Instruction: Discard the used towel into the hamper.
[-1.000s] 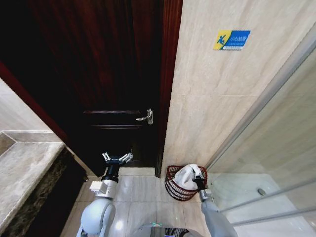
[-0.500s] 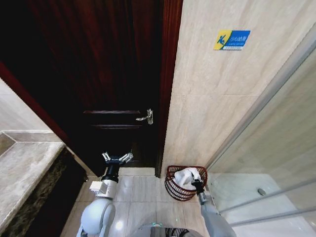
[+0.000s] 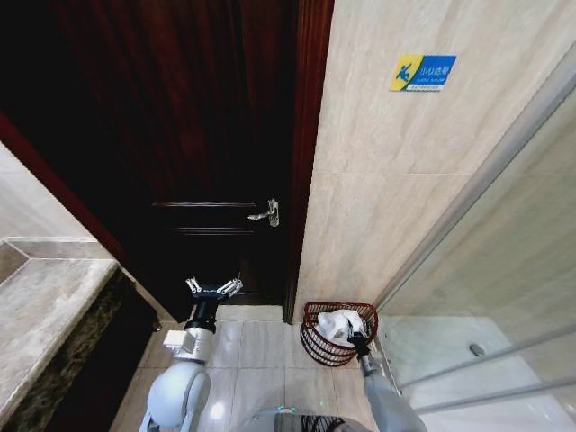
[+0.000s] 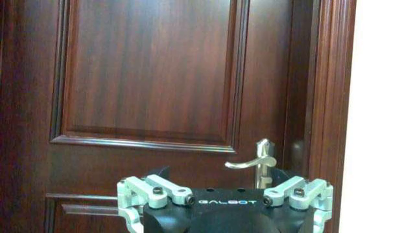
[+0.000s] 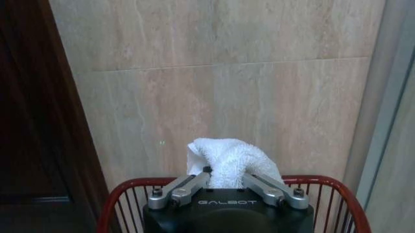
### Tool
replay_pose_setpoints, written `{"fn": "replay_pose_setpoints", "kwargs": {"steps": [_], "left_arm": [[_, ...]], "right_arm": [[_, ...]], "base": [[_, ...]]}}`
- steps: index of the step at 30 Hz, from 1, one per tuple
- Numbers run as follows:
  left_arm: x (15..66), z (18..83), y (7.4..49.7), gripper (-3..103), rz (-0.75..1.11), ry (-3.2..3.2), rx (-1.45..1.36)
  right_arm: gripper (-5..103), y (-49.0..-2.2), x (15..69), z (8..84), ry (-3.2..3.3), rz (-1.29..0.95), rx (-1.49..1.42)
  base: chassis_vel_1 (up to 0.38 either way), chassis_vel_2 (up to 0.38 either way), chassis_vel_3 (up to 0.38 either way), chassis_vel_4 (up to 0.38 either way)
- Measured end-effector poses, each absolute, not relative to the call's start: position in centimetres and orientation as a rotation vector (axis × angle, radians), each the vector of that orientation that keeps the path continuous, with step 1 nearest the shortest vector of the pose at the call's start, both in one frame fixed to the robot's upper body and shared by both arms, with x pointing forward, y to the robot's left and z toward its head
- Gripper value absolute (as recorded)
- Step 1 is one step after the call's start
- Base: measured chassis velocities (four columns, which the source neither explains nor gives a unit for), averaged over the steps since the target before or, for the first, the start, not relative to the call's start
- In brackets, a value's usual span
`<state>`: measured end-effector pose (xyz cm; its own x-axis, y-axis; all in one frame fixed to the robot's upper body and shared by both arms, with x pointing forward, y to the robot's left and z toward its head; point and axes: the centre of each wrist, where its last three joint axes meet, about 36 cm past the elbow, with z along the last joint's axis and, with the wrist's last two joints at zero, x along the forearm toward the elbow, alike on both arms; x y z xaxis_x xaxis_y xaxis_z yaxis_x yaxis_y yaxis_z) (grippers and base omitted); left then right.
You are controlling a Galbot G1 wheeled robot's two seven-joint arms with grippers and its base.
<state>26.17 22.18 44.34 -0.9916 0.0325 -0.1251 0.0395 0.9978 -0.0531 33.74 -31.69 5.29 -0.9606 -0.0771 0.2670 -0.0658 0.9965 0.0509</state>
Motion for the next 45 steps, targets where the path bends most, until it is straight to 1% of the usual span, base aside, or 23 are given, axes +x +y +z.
{"fn": "replay_pose_setpoints", "kwargs": {"steps": [7, 17, 29, 45], "left_arm": [[26.2, 44.3, 22.2, 100, -0.084, 3.015, 0.054], [26.2, 44.3, 22.2, 100, -0.084, 3.015, 0.055], [26.2, 44.3, 22.2, 100, -0.084, 3.015, 0.055], [26.2, 44.3, 22.2, 100, -0.084, 3.015, 0.055]], "right_arm": [[5, -32.3, 34.7, 5.4, -2.827, -0.059, 0.166], [5, -31.9, 38.5, 6.7, -2.781, -0.064, 0.221], [5, -33.9, 39.5, 7.3, -2.63, 0.01, 0.24], [5, -33.8, 41.1, 7.8, -2.563, 0.086, 0.206]], "base": [[0.0, 0.0, 0.0, 0.0], [0.0, 0.0, 0.0, 0.0], [0.0, 0.0, 0.0, 0.0], [0.0, 0.0, 0.0, 0.0]]}}
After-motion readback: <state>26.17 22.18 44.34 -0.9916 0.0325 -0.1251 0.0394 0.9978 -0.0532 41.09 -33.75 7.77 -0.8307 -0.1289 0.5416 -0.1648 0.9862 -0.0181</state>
